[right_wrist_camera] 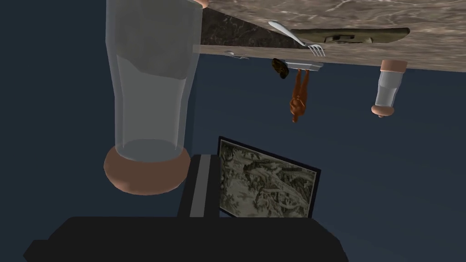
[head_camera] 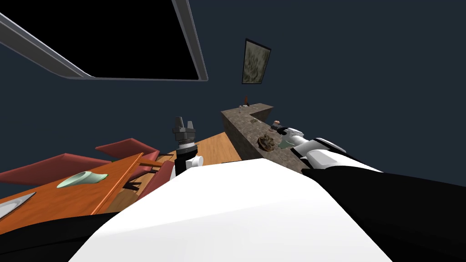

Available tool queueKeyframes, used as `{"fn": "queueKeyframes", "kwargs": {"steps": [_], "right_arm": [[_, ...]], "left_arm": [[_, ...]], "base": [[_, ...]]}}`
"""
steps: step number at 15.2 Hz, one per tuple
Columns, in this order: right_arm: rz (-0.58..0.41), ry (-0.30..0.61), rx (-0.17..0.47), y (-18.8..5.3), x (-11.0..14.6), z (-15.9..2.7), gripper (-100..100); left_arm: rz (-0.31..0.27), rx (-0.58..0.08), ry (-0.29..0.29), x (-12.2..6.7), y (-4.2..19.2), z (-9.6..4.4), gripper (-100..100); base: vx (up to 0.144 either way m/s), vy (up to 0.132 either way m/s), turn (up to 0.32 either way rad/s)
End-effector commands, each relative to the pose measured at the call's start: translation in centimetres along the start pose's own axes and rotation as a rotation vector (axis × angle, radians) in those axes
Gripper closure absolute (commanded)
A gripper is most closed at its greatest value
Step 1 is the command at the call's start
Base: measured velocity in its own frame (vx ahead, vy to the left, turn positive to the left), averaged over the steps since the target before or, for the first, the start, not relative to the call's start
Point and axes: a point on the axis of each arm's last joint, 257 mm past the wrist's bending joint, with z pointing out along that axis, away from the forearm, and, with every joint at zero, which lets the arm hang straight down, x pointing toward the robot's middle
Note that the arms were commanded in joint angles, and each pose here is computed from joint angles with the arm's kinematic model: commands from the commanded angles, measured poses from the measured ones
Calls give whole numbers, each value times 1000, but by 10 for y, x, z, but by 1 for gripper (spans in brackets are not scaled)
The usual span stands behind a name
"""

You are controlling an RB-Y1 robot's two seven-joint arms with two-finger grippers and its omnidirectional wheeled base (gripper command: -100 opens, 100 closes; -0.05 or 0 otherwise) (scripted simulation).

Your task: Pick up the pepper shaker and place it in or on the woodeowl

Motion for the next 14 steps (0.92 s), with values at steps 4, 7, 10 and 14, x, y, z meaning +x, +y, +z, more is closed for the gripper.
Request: {"fn": "queueKeyframes", "kwargs": {"steps": [4,7,10,14], "right_arm": [[26,-11,9,-9,2,-4,100],[-24,-3,13,-25,12,-16,100],[31,-16,18,-27,9,-17,100],[-4,-9,23,-42,18,-29,100]], "left_arm": [[0,0,0,0,0,0,0],[0,0,0,0,0,0,0],[0,0,0,0,0,0,0],[0,0,0,0,0,0,0]], "base": [[26,9,1],[35,17,66],[9,6,-5],[30,16,48]]}}
